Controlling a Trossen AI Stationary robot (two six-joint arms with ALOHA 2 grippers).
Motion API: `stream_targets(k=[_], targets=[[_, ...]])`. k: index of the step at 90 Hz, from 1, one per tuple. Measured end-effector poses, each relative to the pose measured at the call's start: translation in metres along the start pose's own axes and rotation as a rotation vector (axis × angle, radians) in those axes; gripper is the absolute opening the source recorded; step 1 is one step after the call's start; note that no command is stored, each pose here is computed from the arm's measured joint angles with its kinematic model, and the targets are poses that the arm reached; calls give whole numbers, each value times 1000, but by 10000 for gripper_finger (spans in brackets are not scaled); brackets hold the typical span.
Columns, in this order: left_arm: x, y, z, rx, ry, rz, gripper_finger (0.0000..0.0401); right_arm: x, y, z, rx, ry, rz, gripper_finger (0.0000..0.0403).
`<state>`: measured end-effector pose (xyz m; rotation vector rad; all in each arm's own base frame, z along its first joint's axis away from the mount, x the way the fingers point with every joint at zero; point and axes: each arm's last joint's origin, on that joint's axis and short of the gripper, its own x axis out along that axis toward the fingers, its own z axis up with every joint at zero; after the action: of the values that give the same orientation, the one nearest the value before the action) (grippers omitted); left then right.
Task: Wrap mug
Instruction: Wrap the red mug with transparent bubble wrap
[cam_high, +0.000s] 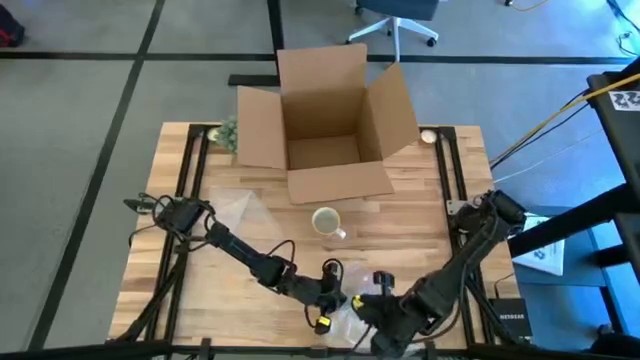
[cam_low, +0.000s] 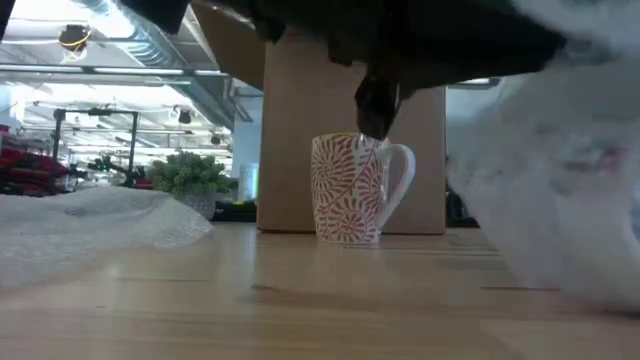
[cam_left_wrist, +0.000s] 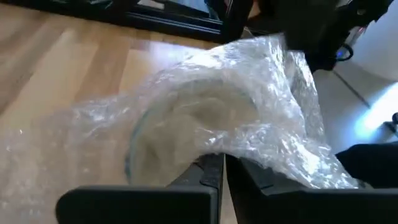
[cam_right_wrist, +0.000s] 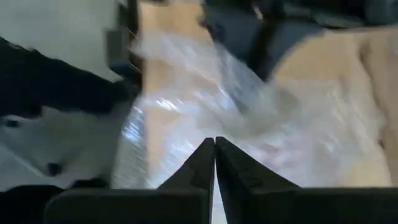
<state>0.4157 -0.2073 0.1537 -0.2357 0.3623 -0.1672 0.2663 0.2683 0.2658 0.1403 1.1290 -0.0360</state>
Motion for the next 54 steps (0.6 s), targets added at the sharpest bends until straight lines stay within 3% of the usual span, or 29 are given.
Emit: stream_targets(k=[19, 27, 54], targets=[[0, 0, 1, -5, -6, -1, 1, -18, -17, -19, 38, 123, -165, 0], [0, 0, 2, -8, -13, -4, 1, -10, -18, -32, 43, 163, -192, 0], [-1, -1, 4, -28, -20, -7, 1, 51, -20, -54, 79, 89, -29, 0]])
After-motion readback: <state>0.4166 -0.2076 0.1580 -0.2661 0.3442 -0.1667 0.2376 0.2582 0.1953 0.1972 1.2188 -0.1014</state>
